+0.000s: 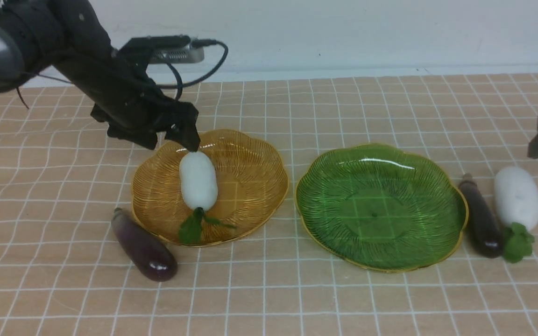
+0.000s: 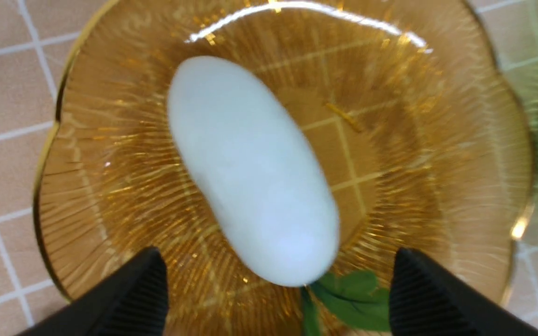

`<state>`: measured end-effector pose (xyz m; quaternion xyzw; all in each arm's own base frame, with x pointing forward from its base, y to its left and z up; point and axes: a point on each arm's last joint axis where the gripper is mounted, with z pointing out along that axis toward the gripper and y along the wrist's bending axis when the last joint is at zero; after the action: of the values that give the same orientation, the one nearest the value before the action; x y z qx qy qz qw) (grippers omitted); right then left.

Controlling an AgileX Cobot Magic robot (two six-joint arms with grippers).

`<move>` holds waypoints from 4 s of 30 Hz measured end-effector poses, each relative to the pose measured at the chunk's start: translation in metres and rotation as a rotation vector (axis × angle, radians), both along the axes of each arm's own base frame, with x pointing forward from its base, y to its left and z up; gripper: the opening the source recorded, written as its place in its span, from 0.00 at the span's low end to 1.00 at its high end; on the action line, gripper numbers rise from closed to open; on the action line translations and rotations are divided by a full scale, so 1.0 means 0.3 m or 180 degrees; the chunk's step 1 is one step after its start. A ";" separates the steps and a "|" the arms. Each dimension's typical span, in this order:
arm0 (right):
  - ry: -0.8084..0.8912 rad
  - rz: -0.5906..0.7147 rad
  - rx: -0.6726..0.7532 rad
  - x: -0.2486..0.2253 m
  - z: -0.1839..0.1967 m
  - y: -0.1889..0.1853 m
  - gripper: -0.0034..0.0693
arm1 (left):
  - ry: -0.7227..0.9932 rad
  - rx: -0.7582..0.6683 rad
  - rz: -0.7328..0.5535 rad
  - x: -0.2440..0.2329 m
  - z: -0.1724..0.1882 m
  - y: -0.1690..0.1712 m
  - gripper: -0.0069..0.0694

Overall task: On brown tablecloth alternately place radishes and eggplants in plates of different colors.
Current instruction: 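Pick up the white radish and place it in the left plate, then place the white radish onto the plate beside the other radish with the right gripper, then place the eggplant on the green plate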

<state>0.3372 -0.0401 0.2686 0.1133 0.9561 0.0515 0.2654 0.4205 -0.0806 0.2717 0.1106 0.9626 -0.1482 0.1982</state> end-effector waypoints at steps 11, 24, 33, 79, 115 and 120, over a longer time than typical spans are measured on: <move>0.0313 -0.0054 0.0028 0.115 -0.252 -0.021 1.00 | 0.0091 0.0282 -0.0203 -0.056 0.148 0.023 0.11; 0.0362 -0.0007 0.0034 0.196 -0.263 -0.032 0.73 | -0.0797 0.0255 -0.0089 -0.322 0.526 0.067 0.09; -0.0570 0.1162 0.0847 0.226 0.168 0.336 0.73 | -0.0677 0.0503 0.0387 -0.508 0.514 0.133 0.09; -0.0428 0.1801 0.0454 0.147 0.420 0.656 0.57 | 0.0550 -0.0105 0.2199 -0.470 -0.002 0.215 0.35; -0.0307 0.1925 0.0120 -0.231 0.472 0.509 0.30 | 0.0851 -0.0634 0.2243 -0.131 -0.351 0.313 0.72; -0.0307 0.1925 0.0120 -0.231 0.472 0.509 0.30 | 0.0791 -0.0661 0.2239 -0.134 -0.327 0.310 0.72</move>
<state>0.2679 0.1126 0.4102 -0.1741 0.9316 0.1512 0.2809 0.3804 0.0124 0.1736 -0.2657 0.9383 -0.1801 0.1289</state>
